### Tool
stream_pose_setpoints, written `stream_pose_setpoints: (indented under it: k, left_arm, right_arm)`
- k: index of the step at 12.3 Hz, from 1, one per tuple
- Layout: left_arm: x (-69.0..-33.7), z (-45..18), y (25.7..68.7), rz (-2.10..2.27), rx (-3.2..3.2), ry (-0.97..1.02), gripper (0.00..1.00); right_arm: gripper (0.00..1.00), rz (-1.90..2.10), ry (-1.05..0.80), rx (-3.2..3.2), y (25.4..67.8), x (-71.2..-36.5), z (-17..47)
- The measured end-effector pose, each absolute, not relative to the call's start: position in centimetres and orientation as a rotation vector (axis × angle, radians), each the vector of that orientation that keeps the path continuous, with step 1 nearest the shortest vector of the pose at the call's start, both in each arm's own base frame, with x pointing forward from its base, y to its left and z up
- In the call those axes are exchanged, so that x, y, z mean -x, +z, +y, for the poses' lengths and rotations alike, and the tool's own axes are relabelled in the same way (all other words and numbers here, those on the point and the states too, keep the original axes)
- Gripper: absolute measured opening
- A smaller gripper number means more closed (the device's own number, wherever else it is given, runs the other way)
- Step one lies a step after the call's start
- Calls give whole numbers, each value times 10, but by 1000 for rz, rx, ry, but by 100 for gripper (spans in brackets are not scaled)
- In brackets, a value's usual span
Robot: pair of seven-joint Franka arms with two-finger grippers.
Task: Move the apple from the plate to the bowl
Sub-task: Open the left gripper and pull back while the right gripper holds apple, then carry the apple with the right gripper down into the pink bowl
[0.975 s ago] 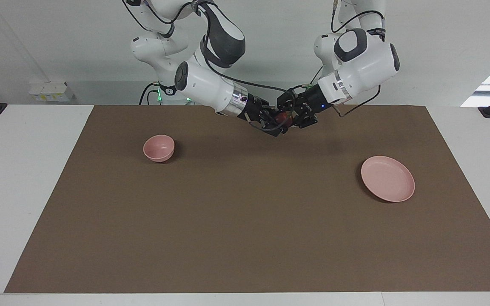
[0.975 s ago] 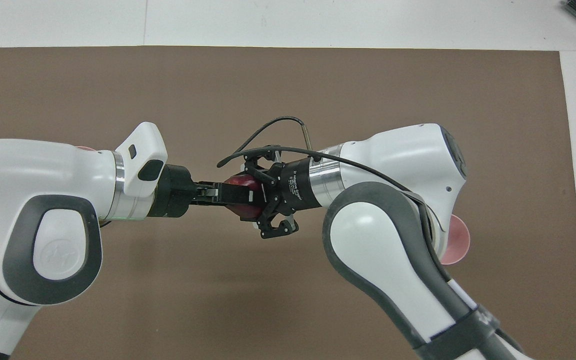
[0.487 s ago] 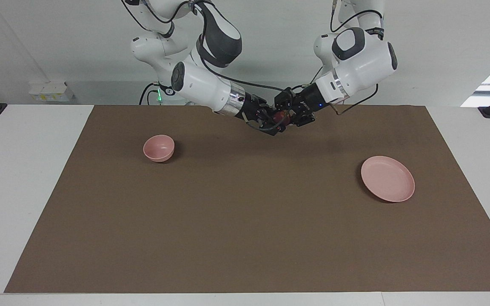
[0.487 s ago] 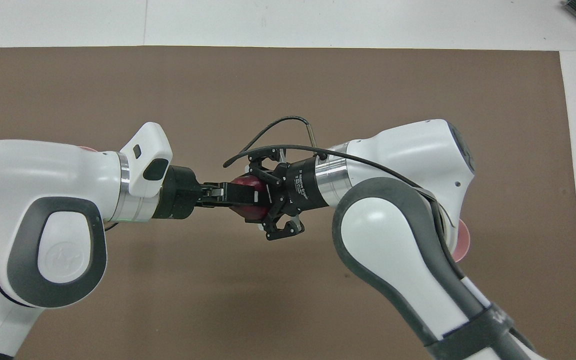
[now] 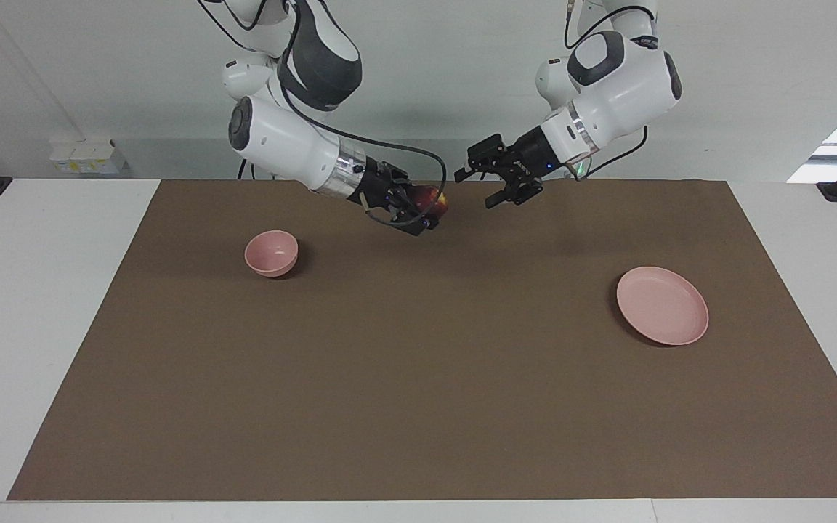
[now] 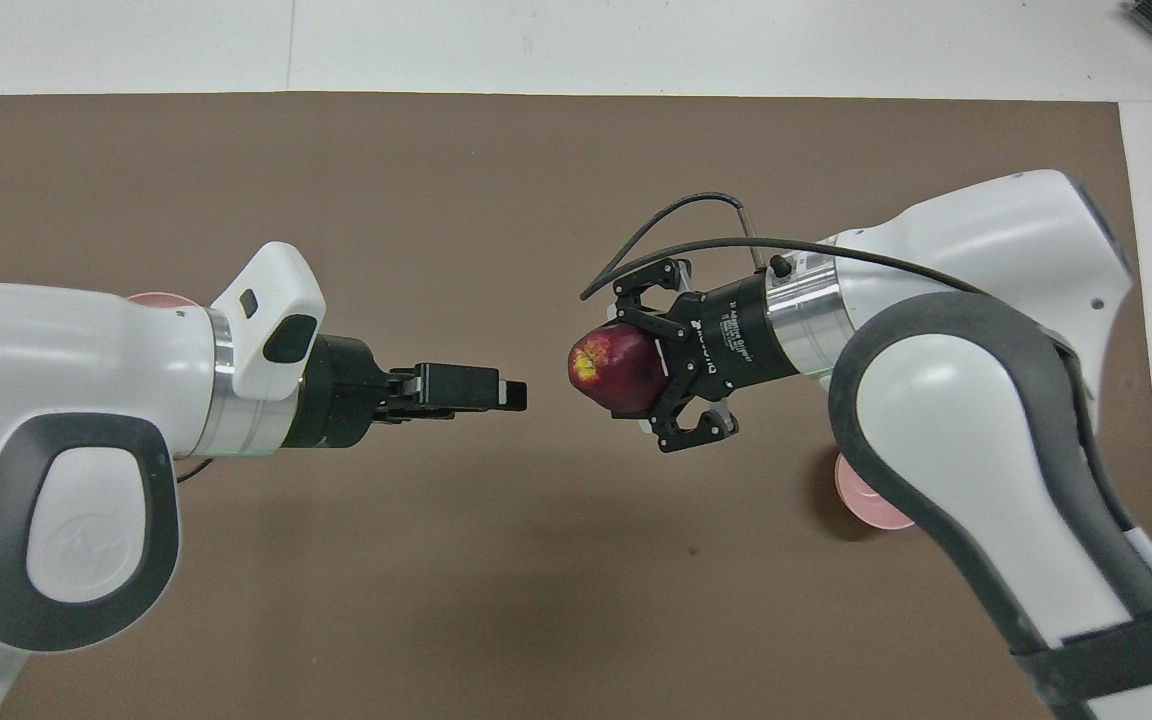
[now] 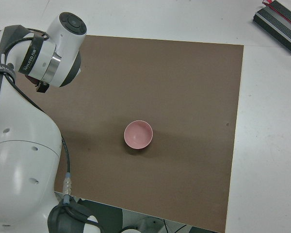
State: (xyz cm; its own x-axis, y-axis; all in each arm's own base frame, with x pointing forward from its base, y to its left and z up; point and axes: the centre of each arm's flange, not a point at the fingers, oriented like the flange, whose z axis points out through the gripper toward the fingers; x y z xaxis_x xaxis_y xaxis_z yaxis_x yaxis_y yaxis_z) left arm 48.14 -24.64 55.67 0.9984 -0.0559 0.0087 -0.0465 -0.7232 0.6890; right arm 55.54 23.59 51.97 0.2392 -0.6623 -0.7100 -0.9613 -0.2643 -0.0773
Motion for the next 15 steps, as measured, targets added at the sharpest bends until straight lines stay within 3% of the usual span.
stream_pose_setpoints:
  k: [8,15]
  left_arm:
    - [-490,-116,600,-213,-3113,62,100]
    - [-539,-60,631,-184,-3173,60,100]
  right_arm:
    - [71,1250,493,2646,505,-542,167]
    - [71,917,417,2903,412,-511,34]
